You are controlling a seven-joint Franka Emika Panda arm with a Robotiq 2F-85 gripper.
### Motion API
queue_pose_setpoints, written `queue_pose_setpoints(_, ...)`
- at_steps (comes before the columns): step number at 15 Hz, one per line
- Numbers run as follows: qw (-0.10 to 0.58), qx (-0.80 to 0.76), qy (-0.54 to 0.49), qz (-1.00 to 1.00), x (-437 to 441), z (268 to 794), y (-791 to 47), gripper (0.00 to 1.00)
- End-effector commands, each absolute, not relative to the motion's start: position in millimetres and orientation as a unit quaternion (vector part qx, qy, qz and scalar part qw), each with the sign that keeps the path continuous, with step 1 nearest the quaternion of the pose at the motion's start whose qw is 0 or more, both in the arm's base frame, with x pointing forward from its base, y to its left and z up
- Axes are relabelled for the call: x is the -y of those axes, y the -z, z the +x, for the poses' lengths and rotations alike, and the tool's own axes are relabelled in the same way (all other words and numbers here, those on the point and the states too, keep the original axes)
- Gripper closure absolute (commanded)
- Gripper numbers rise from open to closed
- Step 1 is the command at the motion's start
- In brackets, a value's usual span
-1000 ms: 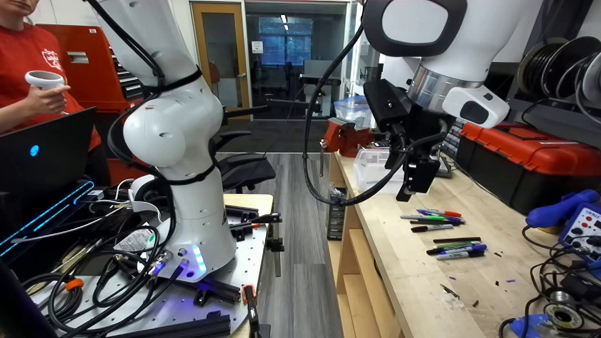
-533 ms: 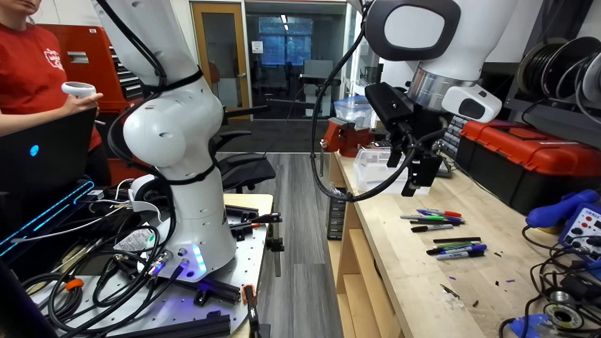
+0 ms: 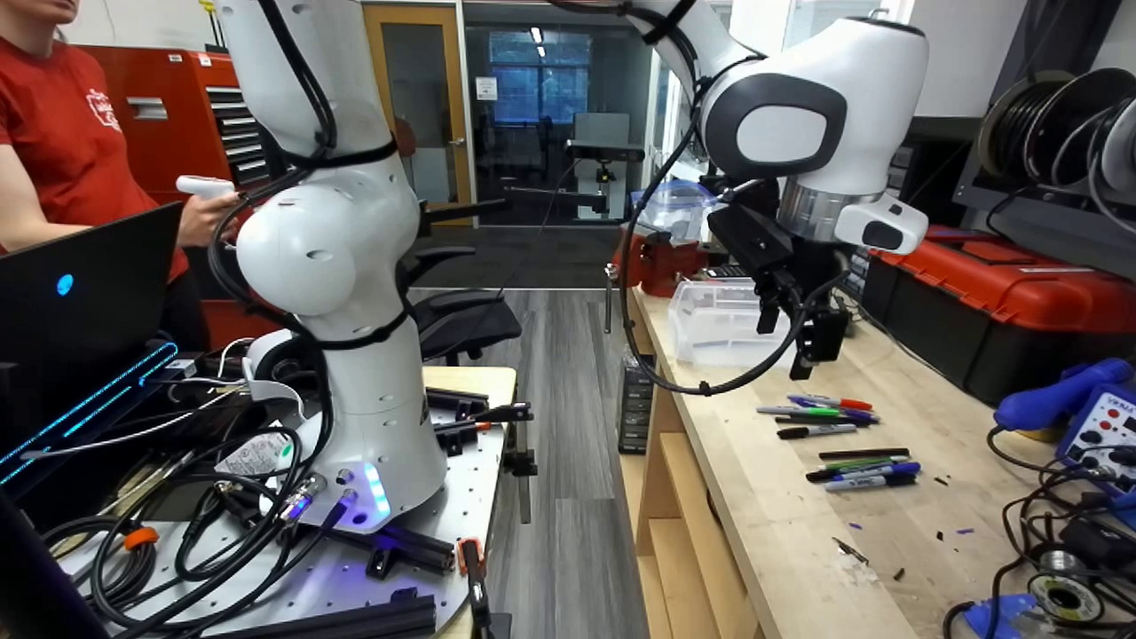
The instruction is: Get the middle pen on the table and put it in the colourless box
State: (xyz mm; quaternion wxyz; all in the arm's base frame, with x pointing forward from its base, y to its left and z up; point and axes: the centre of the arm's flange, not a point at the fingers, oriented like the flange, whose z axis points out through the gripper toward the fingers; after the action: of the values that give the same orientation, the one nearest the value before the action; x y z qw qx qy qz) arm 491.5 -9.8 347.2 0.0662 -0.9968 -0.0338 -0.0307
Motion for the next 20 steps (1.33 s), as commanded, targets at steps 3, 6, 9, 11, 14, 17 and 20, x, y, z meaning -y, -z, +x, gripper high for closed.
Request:
queue_pose_setpoints(3, 0.044, 0.012, 0.079, -0.996, -25, 536, -331, 0.00)
queue_pose_setpoints(6, 0.055, 0.026, 0.063, -0.996, -19, 522, -327, 0.00)
queue_pose_setpoints(9, 0.055, 0.024, 0.063, -0.996, -18, 522, -326, 0.00)
queue_pose_setpoints(11, 0.055, 0.024, 0.063, -0.996, -18, 522, -326, 0.00)
queue_pose_setpoints(14, 0.047, 0.020, 0.062, -0.997, -27, 526, -318, 0.00)
queue_pose_setpoints(17, 0.054, 0.043, 0.059, -0.996, -46, 532, -308, 0.00)
queue_pose_setpoints(20, 0.052, 0.067, 0.071, -0.994, -70, 545, -300, 0.00)
